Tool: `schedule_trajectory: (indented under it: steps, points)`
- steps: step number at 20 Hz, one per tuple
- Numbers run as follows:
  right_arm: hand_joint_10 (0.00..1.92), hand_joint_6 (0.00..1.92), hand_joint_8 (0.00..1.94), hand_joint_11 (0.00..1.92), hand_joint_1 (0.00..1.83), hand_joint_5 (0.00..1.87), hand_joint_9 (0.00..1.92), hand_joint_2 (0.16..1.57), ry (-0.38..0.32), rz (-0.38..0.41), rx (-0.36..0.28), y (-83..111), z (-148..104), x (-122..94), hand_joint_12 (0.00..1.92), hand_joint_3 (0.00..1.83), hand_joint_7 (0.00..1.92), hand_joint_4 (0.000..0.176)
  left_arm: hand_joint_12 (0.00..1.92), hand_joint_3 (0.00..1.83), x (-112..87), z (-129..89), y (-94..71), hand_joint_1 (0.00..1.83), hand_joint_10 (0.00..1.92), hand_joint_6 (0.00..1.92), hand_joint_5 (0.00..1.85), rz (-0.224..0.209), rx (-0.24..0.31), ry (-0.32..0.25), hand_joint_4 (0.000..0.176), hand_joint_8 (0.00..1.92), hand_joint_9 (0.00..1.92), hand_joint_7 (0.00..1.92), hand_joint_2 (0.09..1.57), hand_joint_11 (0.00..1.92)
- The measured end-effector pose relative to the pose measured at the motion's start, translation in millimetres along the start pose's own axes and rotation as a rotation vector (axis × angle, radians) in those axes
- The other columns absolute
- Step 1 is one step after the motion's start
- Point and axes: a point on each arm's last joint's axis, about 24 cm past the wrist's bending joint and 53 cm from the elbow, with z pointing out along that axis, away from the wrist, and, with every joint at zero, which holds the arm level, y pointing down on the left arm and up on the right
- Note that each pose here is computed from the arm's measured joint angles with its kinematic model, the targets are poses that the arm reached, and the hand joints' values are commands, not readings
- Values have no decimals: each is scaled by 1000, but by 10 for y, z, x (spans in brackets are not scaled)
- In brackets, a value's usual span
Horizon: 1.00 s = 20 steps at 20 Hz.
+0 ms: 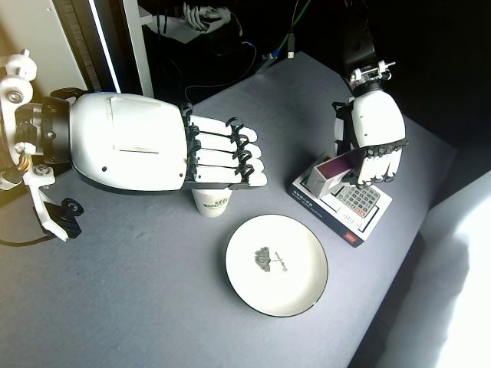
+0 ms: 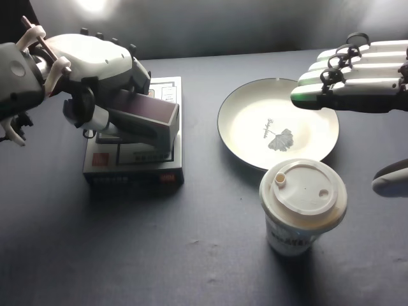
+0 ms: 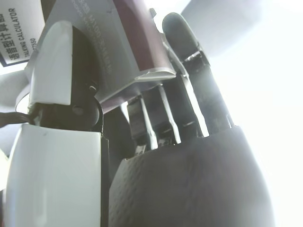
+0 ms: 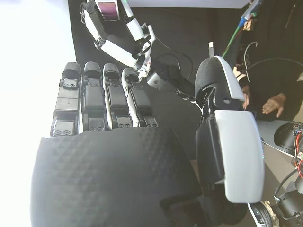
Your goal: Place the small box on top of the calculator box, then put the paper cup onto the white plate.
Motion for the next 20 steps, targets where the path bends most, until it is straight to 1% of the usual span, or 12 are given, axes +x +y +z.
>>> schedule_trajectory:
  steps: [2,3,5,6,7,8,9,10,13,15,18,20]
  points:
    - [0,5,0,0,349,32,0,1226,0,0,0,-1,0,0,0,0,0,0,1244,0,18,-3,9,1356,1477,1121,745,0,-2,1,0,1169,748,896,1189,457]
    - [0,4,0,0,322,32,0,1234,0,0,0,-1,0,0,0,3,0,0,1245,3,48,-2,14,1348,1521,1269,640,0,-4,7,0,1181,721,874,1214,386]
    - [0,2,0,0,342,31,0,1226,0,0,0,-1,0,0,0,0,0,0,1248,3,87,5,9,1333,1586,1436,543,-1,-3,15,0,1245,681,808,1250,316]
    - [3,3,1,5,339,34,7,1221,0,0,0,1,0,0,2,0,4,0,1234,1,89,5,9,1207,991,1499,553,-2,-3,16,0,1290,609,833,1261,270]
    - [1,0,0,0,339,19,2,1224,0,0,-1,3,0,0,0,0,0,0,1189,3,88,5,10,1300,695,707,562,-1,-3,16,0,1312,646,792,1211,277]
    - [0,0,0,0,363,12,0,1225,0,0,0,0,0,1,0,0,0,0,1130,1,83,5,12,1226,502,329,616,-4,-4,13,0,587,656,717,1191,247]
    - [0,0,0,0,363,12,0,1225,0,0,0,1,0,1,0,0,0,0,1130,1,77,5,13,1226,502,329,616,-3,-4,11,0,587,656,717,1191,247]
    - [0,2,0,0,347,16,0,1227,0,0,-1,2,0,0,0,0,0,0,1064,0,78,5,14,1181,218,42,665,-3,-4,11,0,76,714,783,1186,216]
    - [15,16,13,37,351,72,49,1213,0,0,-1,2,0,1,21,0,49,0,1057,0,94,3,27,1152,64,0,624,-4,-8,12,0,0,735,750,1161,192]
    - [1,3,2,3,326,53,14,1224,0,0,0,0,0,0,4,2,21,0,1033,0,89,2,22,1087,21,0,537,-5,-7,9,0,0,655,660,1153,126]
    - [7,0,5,6,346,47,29,1212,-16,23,5,-13,3,-36,3,0,32,0,983,5,94,-1,40,926,0,0,438,-6,-12,3,0,0,529,532,1168,37]
    - [0,0,0,0,372,1,0,1194,-13,26,4,-36,54,-29,0,0,0,0,840,1,124,-5,29,740,0,0,290,-13,-11,9,0,0,389,378,1163,1]
